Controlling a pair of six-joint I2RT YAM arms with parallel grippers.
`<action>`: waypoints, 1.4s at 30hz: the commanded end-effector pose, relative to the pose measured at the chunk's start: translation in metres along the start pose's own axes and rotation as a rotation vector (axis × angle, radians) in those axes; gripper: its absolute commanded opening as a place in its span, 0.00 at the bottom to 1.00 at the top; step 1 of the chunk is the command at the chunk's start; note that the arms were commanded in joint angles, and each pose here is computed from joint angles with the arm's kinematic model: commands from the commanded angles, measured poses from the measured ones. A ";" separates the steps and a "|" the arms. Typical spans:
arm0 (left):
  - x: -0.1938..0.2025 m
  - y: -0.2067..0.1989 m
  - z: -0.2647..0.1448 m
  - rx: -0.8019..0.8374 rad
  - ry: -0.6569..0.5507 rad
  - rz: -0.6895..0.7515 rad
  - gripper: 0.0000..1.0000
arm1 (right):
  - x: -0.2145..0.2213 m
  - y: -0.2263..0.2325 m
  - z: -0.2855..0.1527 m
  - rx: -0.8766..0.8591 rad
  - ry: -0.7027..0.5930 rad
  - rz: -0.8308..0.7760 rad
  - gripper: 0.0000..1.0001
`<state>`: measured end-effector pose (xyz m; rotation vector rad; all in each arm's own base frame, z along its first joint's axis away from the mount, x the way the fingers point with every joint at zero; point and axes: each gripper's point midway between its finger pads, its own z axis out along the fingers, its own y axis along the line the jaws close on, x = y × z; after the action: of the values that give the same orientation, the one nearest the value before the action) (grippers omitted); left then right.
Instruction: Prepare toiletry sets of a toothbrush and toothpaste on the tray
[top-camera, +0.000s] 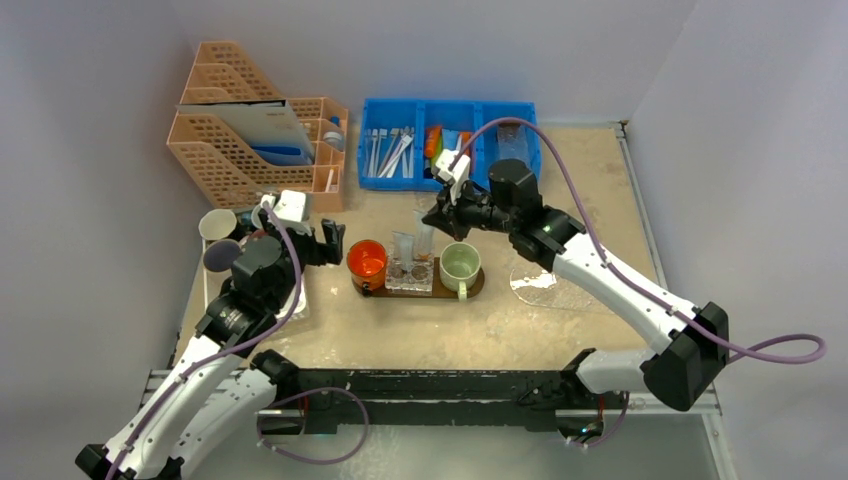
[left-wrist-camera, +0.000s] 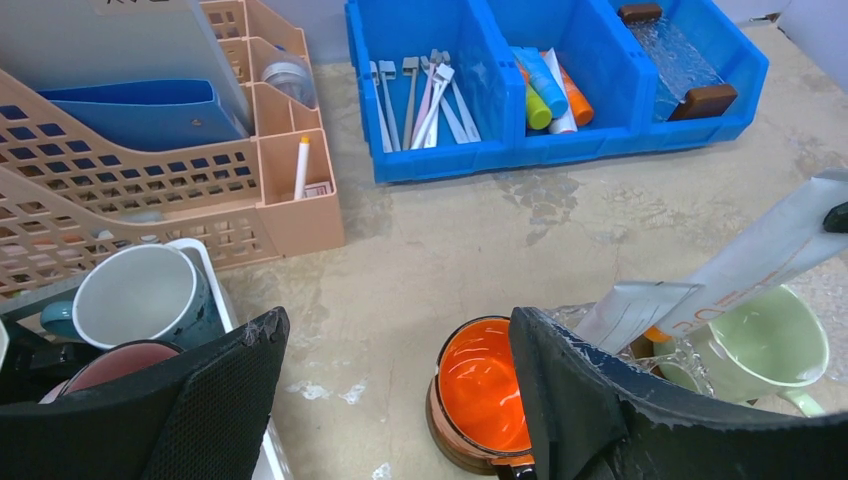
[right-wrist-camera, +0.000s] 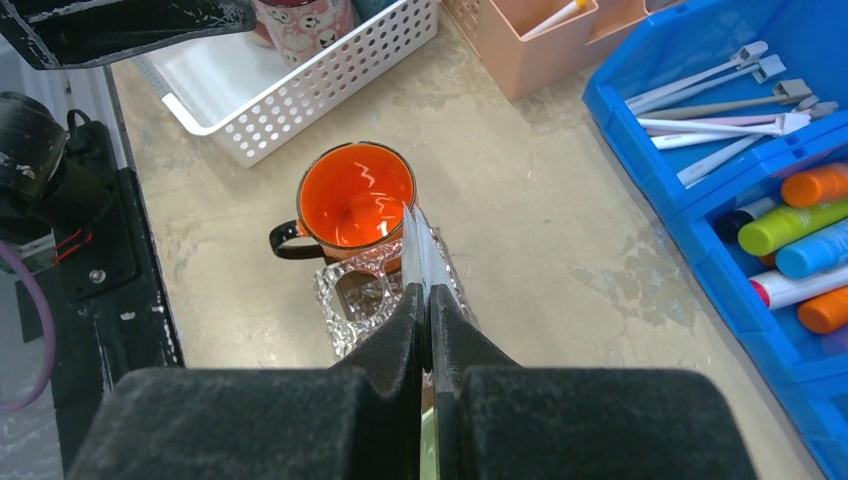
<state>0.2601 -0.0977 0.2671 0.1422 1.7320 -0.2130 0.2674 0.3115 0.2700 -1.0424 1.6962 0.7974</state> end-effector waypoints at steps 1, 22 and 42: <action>-0.020 -0.002 -0.002 0.005 -0.050 -0.039 0.80 | -0.016 -0.002 0.000 0.022 -0.065 -0.032 0.00; -0.022 -0.002 -0.001 0.001 -0.061 -0.050 0.80 | -0.020 0.008 -0.003 -0.011 -0.084 -0.033 0.00; -0.023 -0.002 0.000 0.002 -0.064 -0.049 0.80 | -0.005 0.006 0.002 0.011 -0.065 0.003 0.00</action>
<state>0.2607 -0.0988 0.2662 0.1301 1.7371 -0.2229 0.2636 0.3149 0.2588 -1.0064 1.7192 0.8218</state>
